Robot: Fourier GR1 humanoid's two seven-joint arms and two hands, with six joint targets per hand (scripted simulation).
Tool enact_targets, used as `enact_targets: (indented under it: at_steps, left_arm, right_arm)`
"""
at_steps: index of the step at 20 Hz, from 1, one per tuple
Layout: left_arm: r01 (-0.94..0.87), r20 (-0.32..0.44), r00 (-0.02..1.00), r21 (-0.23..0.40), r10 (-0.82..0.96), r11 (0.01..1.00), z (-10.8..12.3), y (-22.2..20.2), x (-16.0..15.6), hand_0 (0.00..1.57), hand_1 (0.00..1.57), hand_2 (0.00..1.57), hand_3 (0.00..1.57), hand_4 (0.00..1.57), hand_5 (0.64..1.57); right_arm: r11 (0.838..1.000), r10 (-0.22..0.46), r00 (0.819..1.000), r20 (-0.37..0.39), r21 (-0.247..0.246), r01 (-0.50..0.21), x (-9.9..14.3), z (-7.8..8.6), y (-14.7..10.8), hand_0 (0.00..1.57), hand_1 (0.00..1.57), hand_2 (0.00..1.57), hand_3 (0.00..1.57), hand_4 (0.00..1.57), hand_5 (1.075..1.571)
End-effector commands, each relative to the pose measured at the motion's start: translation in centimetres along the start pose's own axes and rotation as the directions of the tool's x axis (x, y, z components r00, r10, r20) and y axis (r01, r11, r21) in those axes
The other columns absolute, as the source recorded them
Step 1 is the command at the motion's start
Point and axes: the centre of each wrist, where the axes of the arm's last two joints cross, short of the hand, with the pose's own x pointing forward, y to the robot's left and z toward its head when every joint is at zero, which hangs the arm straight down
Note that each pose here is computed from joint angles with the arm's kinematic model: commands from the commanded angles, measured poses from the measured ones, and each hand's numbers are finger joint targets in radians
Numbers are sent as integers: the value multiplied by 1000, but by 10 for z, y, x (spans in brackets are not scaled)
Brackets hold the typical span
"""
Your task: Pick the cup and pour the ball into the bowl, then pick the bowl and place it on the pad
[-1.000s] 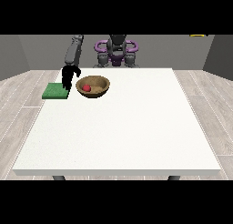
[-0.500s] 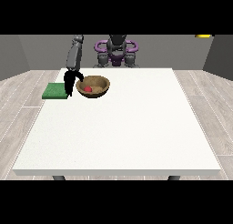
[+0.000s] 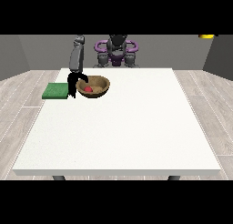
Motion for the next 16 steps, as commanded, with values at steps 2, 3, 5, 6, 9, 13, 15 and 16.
enact_targets:
  at_steps: [2,3,5,6,9,13,15,16]
  left_arm:
    - [-3,48,999,4,3,1000,11,16,3,0,0,0,0,1022,1537]
    - [-14,-59,998,-7,14,1000,23,3,-32,0,0,0,0,1022,1541]
    - [-7,-32,999,12,7,1000,15,24,1,0,0,0,0,1023,1540]
    - [-1,-16,1000,30,2,1000,13,29,3,0,0,0,0,1022,1543]
    - [-9,34,999,-19,9,1000,15,28,12,0,0,0,0,1018,1533]
    - [-20,76,997,-25,22,999,11,30,27,0,0,0,0,1056,1528]
    - [-13,93,996,-11,14,1000,9,33,36,0,0,0,0,1092,1514]
    - [-36,80,996,-8,37,999,10,30,29,0,0,0,0,1112,1519]
  right_arm:
    - [1000,-9,1000,-5,-10,9,-16,1,17,0,0,0,0,463,1550]
    - [999,6,996,-86,-48,-11,-18,3,26,0,0,0,0,475,1549]
    - [1000,-7,997,-73,-12,6,-20,0,33,0,0,0,0,477,1547]
    - [999,-3,998,-69,-35,1,-11,-11,38,0,0,0,0,498,1556]
    - [961,109,962,-251,-221,-166,-37,33,-20,1482,1482,1571,449,621,1491]
    - [919,247,936,-249,-247,-308,-21,35,-52,1571,1571,1571,1571,912,1478]
    - [900,295,926,-234,-257,-351,-18,36,-56,1571,1571,1571,1534,927,1511]
    - [899,290,926,-240,-262,-350,-11,34,-63,1571,1571,1571,1413,922,1525]
